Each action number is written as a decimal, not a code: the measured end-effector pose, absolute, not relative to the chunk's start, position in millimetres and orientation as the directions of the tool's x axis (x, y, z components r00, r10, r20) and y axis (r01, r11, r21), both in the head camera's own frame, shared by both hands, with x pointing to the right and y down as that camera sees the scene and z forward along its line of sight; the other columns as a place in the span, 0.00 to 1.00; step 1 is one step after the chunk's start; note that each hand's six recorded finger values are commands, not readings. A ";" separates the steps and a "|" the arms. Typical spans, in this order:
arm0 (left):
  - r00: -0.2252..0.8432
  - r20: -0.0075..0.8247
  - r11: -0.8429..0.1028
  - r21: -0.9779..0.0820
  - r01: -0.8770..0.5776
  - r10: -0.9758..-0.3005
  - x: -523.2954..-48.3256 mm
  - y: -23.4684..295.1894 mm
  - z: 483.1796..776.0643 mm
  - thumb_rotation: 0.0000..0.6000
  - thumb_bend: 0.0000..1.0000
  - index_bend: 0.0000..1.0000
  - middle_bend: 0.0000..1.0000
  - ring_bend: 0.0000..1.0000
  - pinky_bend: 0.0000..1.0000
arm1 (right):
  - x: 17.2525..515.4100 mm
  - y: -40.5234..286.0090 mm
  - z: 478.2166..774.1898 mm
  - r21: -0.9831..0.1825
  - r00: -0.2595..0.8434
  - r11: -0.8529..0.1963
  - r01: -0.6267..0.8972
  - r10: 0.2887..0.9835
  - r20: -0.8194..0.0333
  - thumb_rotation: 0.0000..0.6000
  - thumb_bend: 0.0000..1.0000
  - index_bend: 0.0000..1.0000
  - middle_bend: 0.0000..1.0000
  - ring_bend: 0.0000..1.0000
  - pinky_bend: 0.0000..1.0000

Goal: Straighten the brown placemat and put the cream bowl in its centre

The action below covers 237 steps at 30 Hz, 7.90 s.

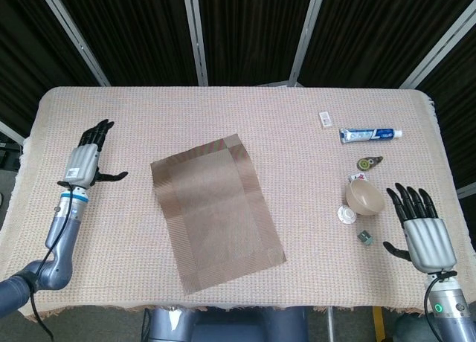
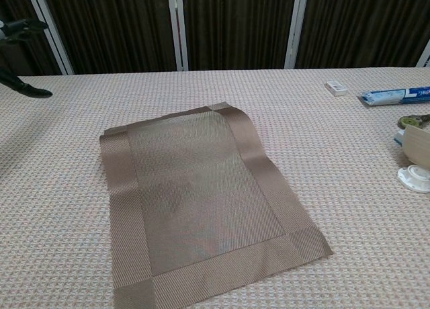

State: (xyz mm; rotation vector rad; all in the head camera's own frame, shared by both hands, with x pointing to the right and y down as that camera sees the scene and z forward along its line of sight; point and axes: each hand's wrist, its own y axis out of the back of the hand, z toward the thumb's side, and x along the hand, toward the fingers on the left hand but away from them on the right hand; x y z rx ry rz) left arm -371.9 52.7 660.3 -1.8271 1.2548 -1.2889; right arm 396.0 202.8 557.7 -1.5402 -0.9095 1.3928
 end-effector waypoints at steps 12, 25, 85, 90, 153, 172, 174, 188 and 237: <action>0.074 0.354 -0.362 -0.917 -0.167 -0.932 -371.9 118.7 585.4 1.00 0.00 0.00 0.00 0.00 0.00 | 318.8 216.7 598.7 -0.847 0.456 -0.519 -0.116 0.729 -0.510 1.00 0.00 0.07 0.00 0.00 0.00; 0.013 0.351 -0.349 -0.926 -0.144 -0.936 -397.1 161.5 556.4 1.00 0.00 0.00 0.00 0.00 0.00 | 237.2 234.4 653.1 -0.803 0.672 -0.525 -0.284 0.488 -0.557 1.00 0.18 0.21 0.02 0.00 0.00; 0.050 0.386 -0.389 -0.910 -0.141 -0.921 -398.7 166.7 564.8 1.00 0.00 0.00 0.00 0.00 0.00 | 190.8 238.7 702.0 -0.837 0.706 -0.492 -0.241 0.503 -0.498 1.00 0.35 0.50 0.09 0.00 0.00; 0.048 0.390 -0.392 -0.909 -0.144 -0.920 -398.9 167.4 564.9 1.00 0.00 0.00 0.00 0.00 0.00 | 191.8 241.4 698.9 -0.845 0.721 -0.489 -0.216 0.504 -0.476 1.00 0.36 0.69 0.13 0.00 0.00; 0.059 0.431 -0.435 -0.889 -0.145 -0.901 -399.8 173.4 571.9 1.00 0.00 0.00 0.00 0.00 0.00 | 258.5 34.7 632.4 -0.725 0.676 0.364 -0.585 0.713 -0.188 1.00 0.00 0.00 0.00 0.00 0.00; 0.261 0.451 -0.476 -0.878 -0.038 -0.853 -387.8 158.6 618.5 1.00 0.08 0.15 0.00 0.00 0.00 | 351.0 114.8 556.3 -0.983 0.316 -0.070 -0.170 0.941 -0.122 1.00 0.00 0.00 0.00 0.00 0.00; 0.296 0.452 -0.475 -0.880 -0.004 -0.841 -386.3 152.5 630.7 1.00 0.11 0.18 0.00 0.00 0.00 | 361.3 124.2 555.8 -0.986 0.280 -0.106 -0.126 0.950 -0.138 1.00 0.00 0.00 0.00 0.00 0.00; 0.488 0.460 -0.499 -0.865 0.056 -0.742 -305.3 113.7 712.3 1.00 0.23 0.27 0.00 0.00 0.00 | 386.8 184.4 566.9 -0.973 0.073 -0.224 0.053 0.973 -0.220 1.00 0.00 0.00 0.00 0.00 0.00; 0.478 0.552 -0.564 -0.815 0.135 -0.683 -251.9 97.3 779.6 1.00 0.43 0.40 0.00 0.00 0.00 | 391.1 188.5 560.7 -0.973 0.062 -0.232 0.020 0.971 -0.230 1.00 0.00 0.00 0.00 0.00 0.00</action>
